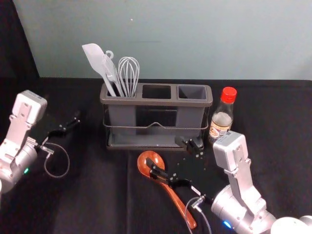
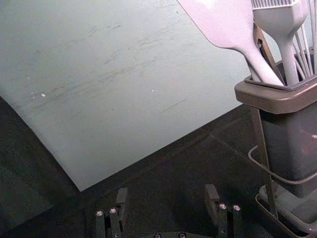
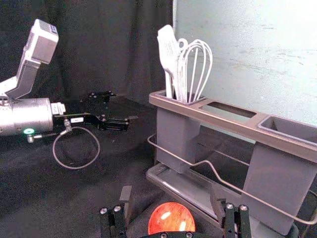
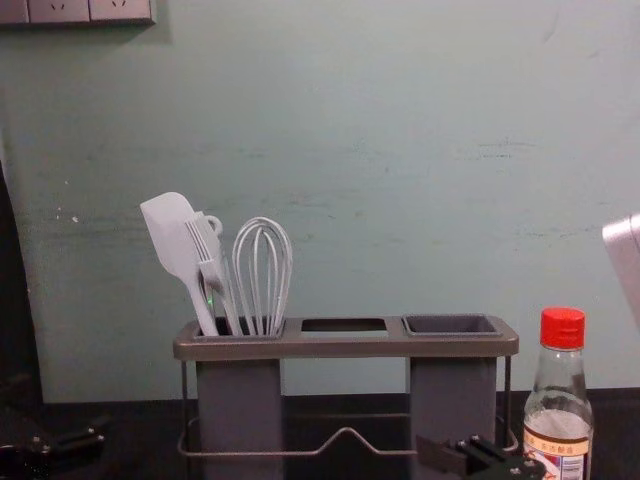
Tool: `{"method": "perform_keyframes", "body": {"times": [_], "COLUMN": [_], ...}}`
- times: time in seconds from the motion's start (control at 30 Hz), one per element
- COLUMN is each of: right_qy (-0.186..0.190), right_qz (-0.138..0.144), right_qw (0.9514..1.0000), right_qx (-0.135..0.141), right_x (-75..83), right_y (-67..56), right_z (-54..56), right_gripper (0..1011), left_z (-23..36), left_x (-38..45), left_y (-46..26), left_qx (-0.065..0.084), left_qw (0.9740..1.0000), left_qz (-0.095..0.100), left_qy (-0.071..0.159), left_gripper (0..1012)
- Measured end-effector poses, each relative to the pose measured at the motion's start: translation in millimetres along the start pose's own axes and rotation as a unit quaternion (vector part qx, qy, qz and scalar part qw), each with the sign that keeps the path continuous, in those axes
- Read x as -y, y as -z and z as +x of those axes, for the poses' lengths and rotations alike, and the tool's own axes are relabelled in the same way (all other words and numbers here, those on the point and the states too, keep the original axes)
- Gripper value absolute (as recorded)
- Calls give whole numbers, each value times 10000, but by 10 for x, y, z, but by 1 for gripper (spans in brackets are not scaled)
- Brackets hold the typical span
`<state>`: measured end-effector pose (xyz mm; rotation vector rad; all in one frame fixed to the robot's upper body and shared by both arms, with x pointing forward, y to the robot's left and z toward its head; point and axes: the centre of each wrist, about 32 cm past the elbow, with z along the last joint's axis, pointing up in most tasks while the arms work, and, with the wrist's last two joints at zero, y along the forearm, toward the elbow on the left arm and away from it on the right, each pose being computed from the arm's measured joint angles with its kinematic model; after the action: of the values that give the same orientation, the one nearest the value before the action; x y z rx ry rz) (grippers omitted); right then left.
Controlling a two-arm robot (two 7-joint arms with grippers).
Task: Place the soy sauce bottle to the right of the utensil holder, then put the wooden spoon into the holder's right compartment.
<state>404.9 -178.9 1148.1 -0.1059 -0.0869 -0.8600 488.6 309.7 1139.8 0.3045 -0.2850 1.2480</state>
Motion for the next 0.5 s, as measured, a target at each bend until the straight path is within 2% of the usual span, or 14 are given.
{"method": "perform_keyframes", "body": {"times": [0.5], "right_qy": [2], "right_qz": [14], "right_qw": [10000], "right_qx": [-5], "right_x": [3], "right_y": [-5], "right_z": [6], "right_gripper": [1003], "left_z": [0], "left_x": [0], "left_y": [0], "left_qx": [0], "left_qw": [10000], "left_qz": [0], "left_qy": [0], "left_gripper": [1000]}}
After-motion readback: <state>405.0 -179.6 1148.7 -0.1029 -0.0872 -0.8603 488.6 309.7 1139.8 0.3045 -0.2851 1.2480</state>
